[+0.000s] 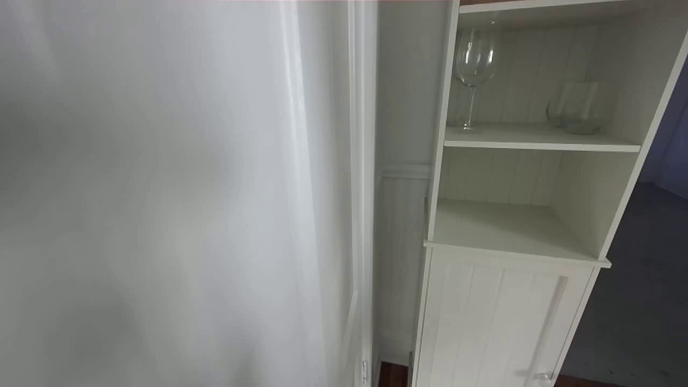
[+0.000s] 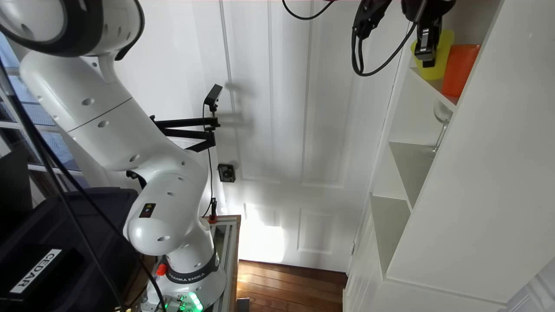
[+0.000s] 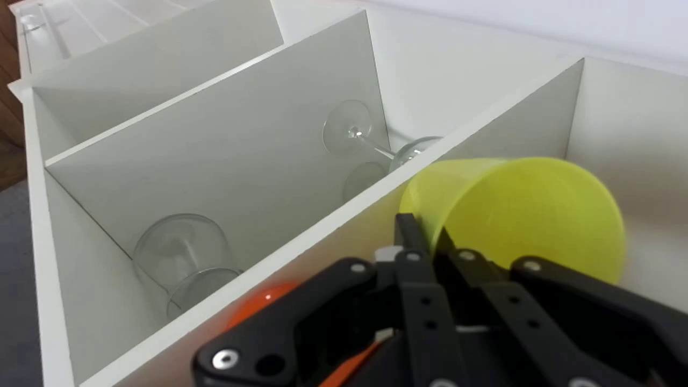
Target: Remove the yellow cup from the middle shelf and put it on the third shelf from the bottom
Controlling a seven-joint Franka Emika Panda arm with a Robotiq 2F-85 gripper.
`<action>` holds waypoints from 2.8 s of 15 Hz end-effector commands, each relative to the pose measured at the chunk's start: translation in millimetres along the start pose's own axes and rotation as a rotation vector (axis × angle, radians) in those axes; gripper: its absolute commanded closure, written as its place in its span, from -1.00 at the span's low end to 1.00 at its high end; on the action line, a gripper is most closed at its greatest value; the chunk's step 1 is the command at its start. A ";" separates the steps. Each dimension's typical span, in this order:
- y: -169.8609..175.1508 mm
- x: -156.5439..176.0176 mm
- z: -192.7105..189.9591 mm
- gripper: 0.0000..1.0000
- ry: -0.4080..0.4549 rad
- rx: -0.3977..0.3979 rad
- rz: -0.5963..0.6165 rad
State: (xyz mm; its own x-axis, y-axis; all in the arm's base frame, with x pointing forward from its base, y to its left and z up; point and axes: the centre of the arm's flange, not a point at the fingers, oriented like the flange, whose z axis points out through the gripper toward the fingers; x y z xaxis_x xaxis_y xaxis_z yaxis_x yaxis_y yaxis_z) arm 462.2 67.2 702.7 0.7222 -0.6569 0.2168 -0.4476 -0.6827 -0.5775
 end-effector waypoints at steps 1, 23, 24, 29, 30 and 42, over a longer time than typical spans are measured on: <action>-16.2 6.7 3.8 0.41 0.015 -0.004 0.022; -31.4 16.9 16.6 -1.00 0.074 -0.007 0.014; -30.4 15.8 14.6 -1.00 0.077 -0.007 0.013; -19.1 -5.7 -17.3 -1.00 0.109 0.053 -0.043; -17.1 -11.4 -25.9 -1.00 0.116 0.056 -0.051; 71.8 -77.6 -103.2 -1.00 0.059 -0.148 -0.389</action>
State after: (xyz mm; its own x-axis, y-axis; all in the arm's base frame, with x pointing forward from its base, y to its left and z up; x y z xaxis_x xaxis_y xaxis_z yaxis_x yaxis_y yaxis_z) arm 360.9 49.3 732.8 0.8220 -0.4214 0.3831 -0.2843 -0.8865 -0.3651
